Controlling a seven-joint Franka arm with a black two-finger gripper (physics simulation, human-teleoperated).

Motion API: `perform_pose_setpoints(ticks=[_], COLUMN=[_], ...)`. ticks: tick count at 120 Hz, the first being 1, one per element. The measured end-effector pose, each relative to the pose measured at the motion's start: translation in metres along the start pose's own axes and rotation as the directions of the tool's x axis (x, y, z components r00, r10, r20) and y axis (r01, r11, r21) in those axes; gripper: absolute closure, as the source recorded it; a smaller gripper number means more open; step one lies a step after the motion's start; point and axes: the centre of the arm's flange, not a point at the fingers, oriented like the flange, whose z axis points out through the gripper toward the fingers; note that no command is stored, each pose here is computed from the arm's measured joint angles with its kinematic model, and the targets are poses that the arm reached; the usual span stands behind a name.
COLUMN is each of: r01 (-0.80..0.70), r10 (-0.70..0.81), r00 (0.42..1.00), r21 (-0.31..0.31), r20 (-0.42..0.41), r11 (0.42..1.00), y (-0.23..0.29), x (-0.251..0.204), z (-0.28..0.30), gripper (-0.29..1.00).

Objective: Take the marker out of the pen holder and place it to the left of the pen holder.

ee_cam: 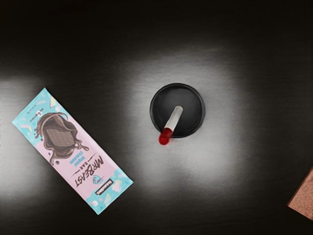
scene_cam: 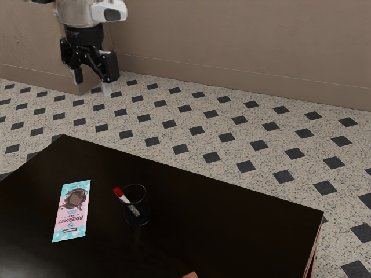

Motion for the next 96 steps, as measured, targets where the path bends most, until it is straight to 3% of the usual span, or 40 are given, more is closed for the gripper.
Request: perform_pose_setpoints(ticks=[24,42,54,77,96], r01=[0.111,0.122,0.135,0.18,0.211], r10=[-0.111,-0.122,-0.134,-0.179,-0.212], r00=[0.994,0.989,0.986,0.983,0.977], r21=[0.003,0.008,-0.007,-0.042,-0.077], r20=[-0.011,0.082,0.096,0.046,-0.006], r11=[0.994,0.993,0.991,0.983,0.975], y=[-0.037,-0.022,-0.013,-0.007,-0.002], x=[0.0,0.009,0.008,0.005,0.006], z=[0.035,0.118,0.177,0.25,0.274], gripper=[0.0,0.0,0.0,0.0,0.0])
